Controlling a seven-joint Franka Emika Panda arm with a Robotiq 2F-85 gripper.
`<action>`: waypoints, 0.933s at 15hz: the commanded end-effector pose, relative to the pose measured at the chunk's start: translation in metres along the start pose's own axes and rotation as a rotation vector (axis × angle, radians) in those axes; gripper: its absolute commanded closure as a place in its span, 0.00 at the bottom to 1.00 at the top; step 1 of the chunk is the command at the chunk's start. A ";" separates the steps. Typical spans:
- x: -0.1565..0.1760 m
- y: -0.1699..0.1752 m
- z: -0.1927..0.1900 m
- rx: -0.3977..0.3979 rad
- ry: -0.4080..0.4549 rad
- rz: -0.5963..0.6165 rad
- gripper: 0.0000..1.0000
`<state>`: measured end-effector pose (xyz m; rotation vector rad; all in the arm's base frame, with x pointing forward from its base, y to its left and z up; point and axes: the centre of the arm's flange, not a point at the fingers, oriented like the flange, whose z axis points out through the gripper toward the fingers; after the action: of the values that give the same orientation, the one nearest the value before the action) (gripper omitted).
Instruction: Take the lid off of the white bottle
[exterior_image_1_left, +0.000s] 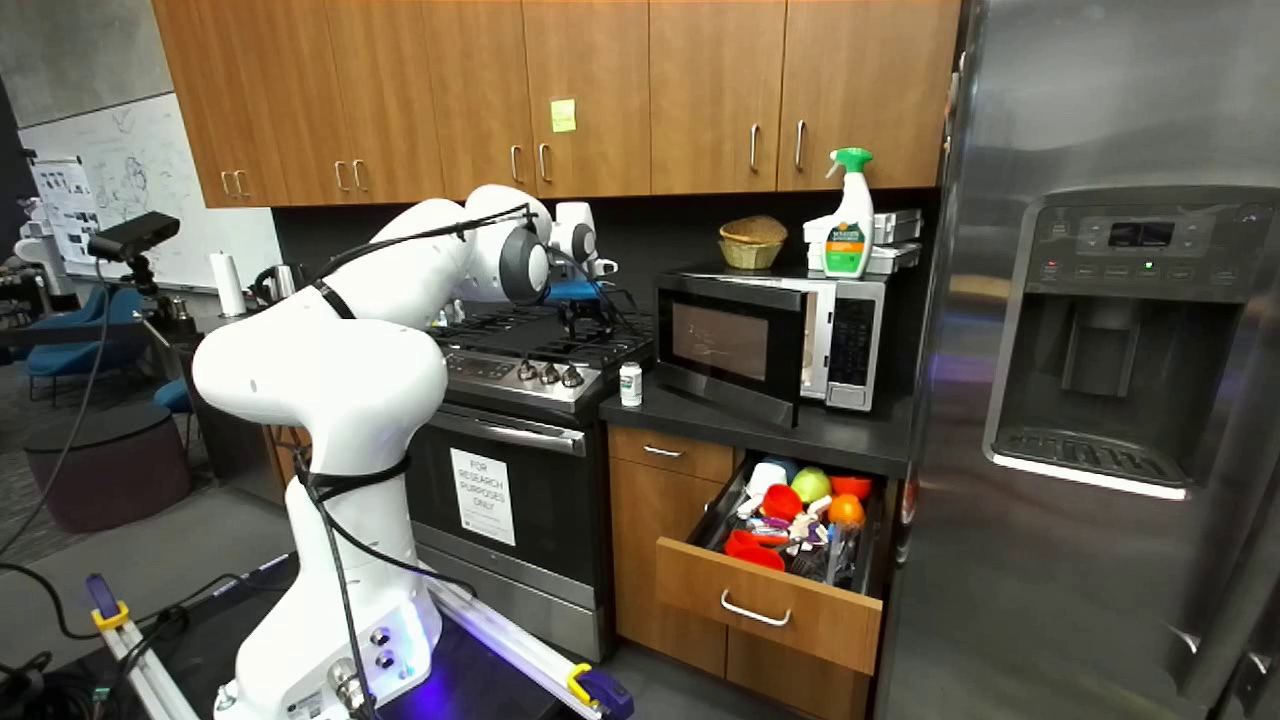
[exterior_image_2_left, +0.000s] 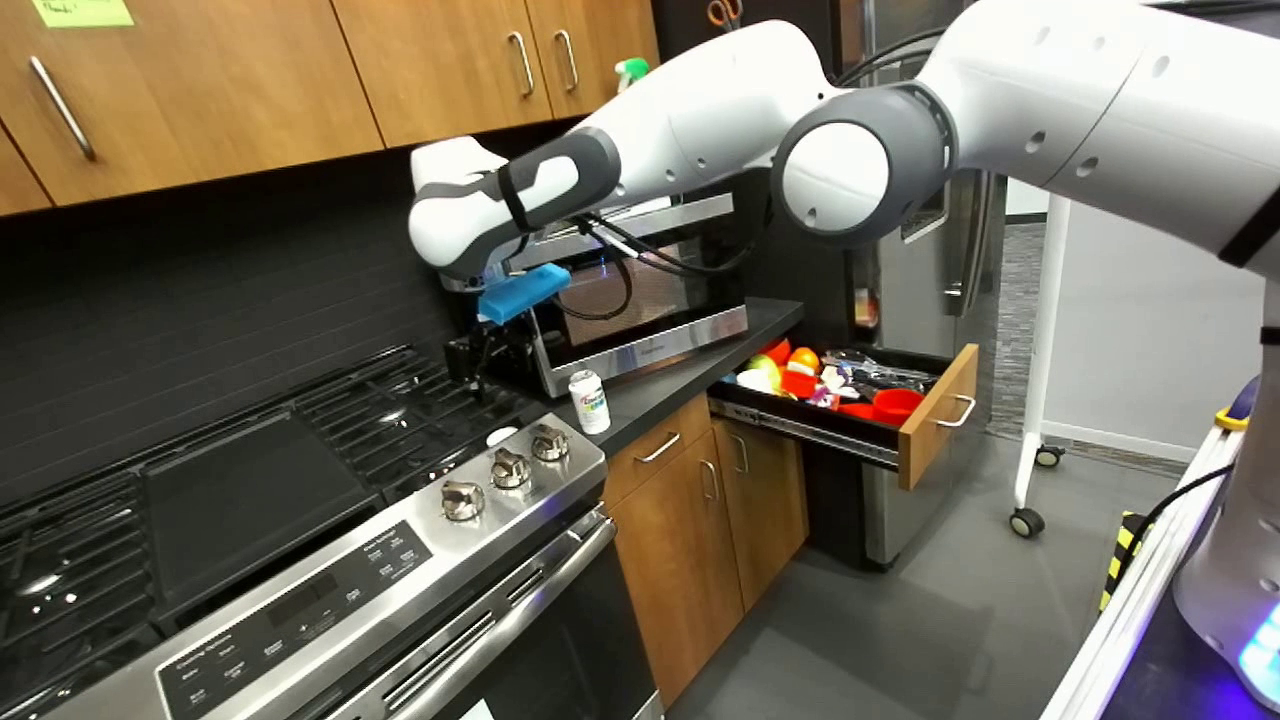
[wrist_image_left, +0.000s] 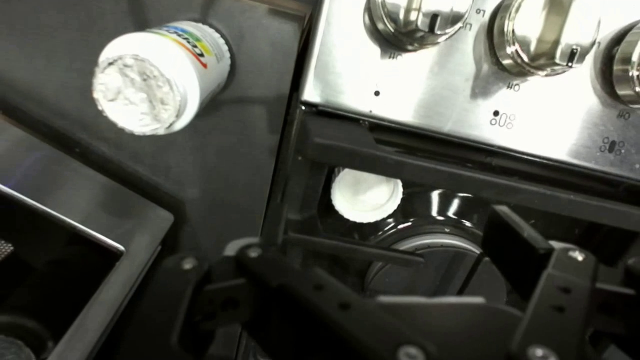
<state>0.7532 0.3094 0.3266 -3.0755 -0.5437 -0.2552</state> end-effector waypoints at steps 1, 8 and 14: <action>-0.001 -0.001 -0.016 -0.016 -0.018 -0.009 0.00; -0.031 0.003 -0.025 -0.010 -0.092 -0.001 0.00; -0.057 0.024 -0.063 0.007 -0.142 0.026 0.00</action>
<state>0.7403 0.2978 0.3517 -3.1107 -0.5316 -0.0928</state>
